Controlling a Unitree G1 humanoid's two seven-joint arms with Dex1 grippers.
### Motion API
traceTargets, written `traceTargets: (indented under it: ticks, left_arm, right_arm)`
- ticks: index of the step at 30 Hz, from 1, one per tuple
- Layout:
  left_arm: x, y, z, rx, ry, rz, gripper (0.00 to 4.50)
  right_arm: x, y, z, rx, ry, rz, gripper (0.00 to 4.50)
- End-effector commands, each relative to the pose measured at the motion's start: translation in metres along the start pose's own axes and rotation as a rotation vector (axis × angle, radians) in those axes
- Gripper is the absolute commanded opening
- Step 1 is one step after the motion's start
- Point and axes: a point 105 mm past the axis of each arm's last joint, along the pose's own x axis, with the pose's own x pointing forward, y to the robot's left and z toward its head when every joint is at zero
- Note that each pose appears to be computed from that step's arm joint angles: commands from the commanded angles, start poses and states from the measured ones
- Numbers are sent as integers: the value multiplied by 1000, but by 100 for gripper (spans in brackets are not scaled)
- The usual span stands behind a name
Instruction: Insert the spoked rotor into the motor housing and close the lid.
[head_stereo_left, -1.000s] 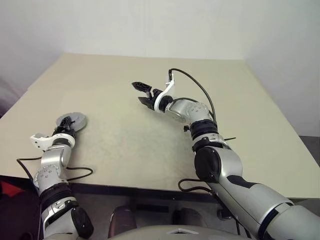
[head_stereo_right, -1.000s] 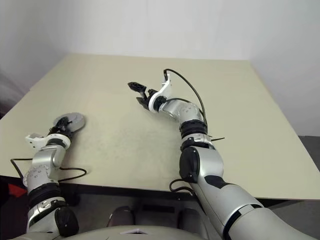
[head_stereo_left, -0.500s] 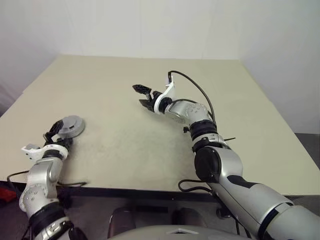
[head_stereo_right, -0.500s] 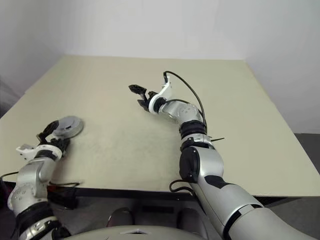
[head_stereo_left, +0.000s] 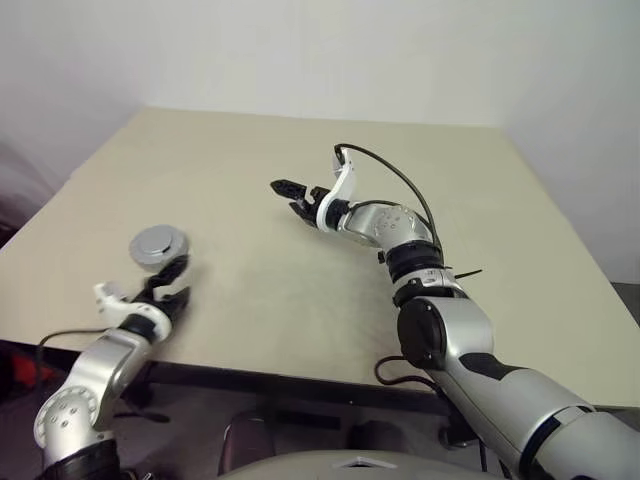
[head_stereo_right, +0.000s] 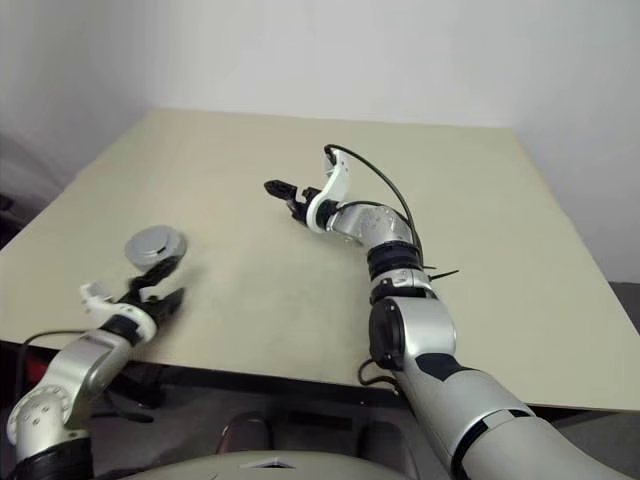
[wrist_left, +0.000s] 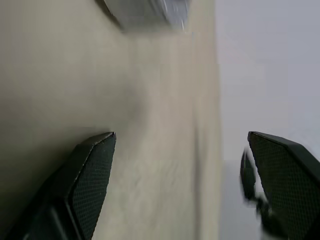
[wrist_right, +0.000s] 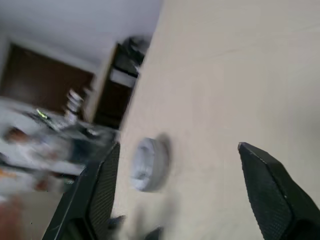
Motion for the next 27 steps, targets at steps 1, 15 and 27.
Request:
traceTargets:
  ticks: [1,15,27]
  left_arm:
    - [13,-42,-21,231,122,-130,449]
    - [41,-65,-33,1144,122,-275,449]
    - [61,-77,-19,1222,-1,-253,449]
  right_arm:
    - [-14,10,13,-334,-51,91,425]
    - [-106,-14,-8,-849,296,419,425]
    - [-88,-29,-8,-984,148,277,425]
